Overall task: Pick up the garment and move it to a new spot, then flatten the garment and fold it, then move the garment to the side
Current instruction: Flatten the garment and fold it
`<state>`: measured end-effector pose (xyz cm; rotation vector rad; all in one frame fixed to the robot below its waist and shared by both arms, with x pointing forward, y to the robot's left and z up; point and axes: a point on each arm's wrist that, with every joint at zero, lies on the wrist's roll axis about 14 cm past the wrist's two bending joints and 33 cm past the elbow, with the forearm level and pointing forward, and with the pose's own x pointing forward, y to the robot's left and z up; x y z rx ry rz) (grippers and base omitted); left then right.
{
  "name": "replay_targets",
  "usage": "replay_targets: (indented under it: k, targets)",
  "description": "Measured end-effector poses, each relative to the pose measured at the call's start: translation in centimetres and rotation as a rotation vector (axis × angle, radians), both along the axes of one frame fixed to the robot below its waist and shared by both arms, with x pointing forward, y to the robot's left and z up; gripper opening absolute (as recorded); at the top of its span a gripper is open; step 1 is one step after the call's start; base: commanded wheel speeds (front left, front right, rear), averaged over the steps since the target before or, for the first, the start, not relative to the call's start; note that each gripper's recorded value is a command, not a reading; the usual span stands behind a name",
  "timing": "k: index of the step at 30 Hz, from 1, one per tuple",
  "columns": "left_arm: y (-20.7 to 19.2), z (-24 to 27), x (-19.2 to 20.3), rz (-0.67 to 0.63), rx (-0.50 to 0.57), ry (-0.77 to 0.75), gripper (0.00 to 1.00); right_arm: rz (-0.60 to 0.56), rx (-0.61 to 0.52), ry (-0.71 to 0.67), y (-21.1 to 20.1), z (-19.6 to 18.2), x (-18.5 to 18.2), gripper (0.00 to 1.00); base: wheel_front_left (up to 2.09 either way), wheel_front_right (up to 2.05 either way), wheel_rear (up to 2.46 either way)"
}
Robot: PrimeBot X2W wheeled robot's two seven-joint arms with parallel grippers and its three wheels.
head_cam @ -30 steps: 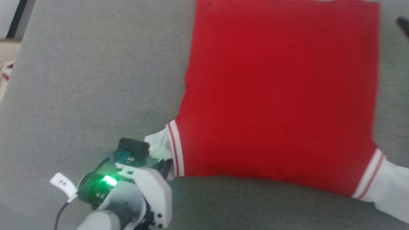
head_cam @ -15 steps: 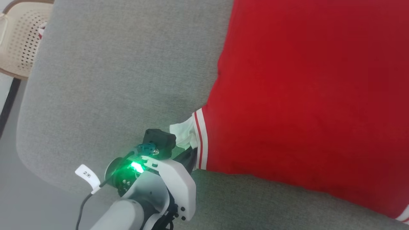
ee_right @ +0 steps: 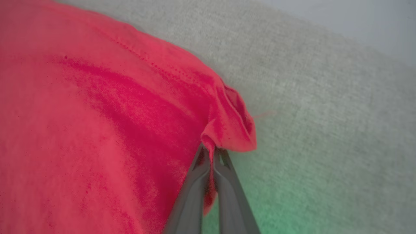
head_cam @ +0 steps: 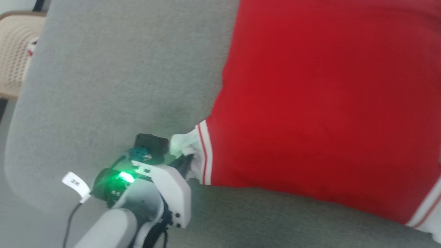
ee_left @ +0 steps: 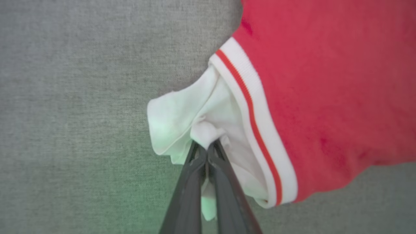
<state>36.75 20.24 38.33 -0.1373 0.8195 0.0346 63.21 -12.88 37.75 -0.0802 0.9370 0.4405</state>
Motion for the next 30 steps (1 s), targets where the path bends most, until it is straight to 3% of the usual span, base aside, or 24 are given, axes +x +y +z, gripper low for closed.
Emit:
replay_targets:
  k: [10,17,30]
  targets:
    - [0.5,1.9,1.6,-0.046,0.032,-0.046,0.0,0.065,0.003,-0.038,-3.5,3.3,-6.7,0.0,0.0,0.0,0.0]
    - [-0.7,3.1,2.7,-0.11,0.03,-0.075,0.0,0.088,0.033,0.014,-6.2,4.0,-13.9,0.0,0.0,0.0,0.0]
    - [-2.2,4.5,3.6,-0.173,0.017,-0.104,0.0,0.011,0.097,0.166,-9.1,0.8,-24.8,0.0,0.0,0.0,0.0]
